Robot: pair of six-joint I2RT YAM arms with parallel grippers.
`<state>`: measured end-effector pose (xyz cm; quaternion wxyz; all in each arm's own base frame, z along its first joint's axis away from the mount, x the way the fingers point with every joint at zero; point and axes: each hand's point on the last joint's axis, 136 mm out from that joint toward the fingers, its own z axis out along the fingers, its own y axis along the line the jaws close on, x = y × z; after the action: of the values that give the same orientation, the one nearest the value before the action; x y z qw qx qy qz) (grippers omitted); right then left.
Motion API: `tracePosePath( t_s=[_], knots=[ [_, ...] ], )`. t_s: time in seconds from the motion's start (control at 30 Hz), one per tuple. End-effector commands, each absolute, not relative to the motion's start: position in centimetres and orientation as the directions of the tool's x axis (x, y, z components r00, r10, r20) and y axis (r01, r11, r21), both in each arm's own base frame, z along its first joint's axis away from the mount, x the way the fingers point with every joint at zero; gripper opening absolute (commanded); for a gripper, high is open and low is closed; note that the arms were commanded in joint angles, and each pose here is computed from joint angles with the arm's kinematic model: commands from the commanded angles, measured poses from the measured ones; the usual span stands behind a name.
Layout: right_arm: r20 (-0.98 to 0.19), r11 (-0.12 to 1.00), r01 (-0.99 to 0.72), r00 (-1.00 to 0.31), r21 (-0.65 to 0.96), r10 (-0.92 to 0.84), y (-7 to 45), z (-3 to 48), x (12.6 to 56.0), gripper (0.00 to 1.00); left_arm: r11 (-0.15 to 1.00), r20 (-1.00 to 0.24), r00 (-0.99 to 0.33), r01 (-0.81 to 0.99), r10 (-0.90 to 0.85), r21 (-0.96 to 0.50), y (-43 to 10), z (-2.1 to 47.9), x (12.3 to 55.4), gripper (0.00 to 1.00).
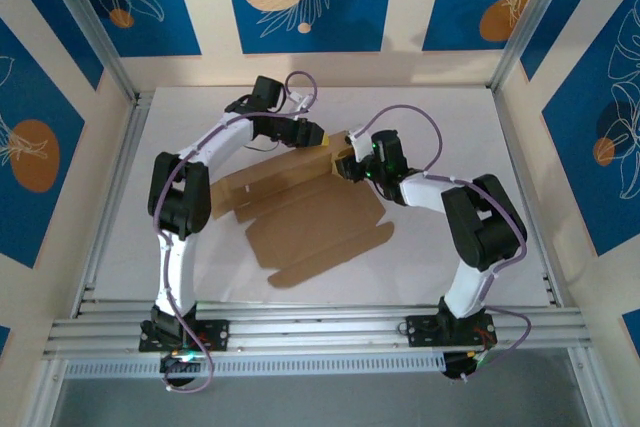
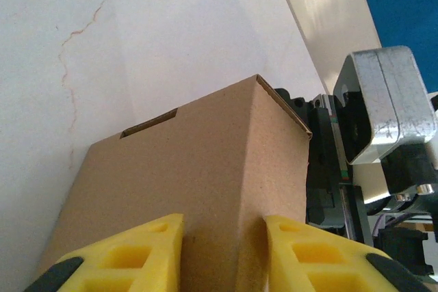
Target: Fold the paper box
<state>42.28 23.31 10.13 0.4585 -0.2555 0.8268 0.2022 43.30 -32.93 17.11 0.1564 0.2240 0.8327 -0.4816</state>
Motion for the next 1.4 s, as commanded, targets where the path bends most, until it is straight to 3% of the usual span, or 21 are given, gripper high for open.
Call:
tracePosePath(
  t_s=[0.0,0.23,0.43,0.87,1.27,1.37],
  knots=[
    [-0.804,0.709,-0.675,-0.529,0.203,-0.273,25.9,7.2,37.7,0.43,0.470,-0.426,-0.875,0.482,0.227,-0.739,-33.0,14.0,43.5,0.31],
    [-0.832,0.725,-0.668,-0.491,0.169,-0.259,25.5,6.5,37.9,0.52,0.444,-0.434,-0.869,0.494,0.237,-0.747,-33.2,14.4,43.0,0.29],
    [-0.822,0.717,-0.664,-0.519,0.213,-0.236,25.6,5.5,37.6,0.50,0.416,-0.425,-0.871,0.491,0.246,-0.765,-33.4,14.2,42.7,0.29],
    [-0.785,0.778,-0.597,-0.571,0.195,-0.241,25.4,3.7,39.4,0.31,0.361,-0.399,-0.888,0.459,0.230,-0.812,-33.9,14.5,42.4,0.27],
    [-0.765,0.905,-0.411,-0.546,-0.111,-0.342,23.8,2.7,41.6,0.12,0.264,-0.361,-0.918,0.393,0.162,-0.881,-35.5,16.3,41.4,0.26],
    [-0.768,0.903,-0.383,-0.514,-0.193,-0.382,23.8,3.3,42.4,0.11,0.216,-0.341,-0.932,0.361,0.125,-0.907,-35.7,16.9,41.4,0.25]
  ],
)
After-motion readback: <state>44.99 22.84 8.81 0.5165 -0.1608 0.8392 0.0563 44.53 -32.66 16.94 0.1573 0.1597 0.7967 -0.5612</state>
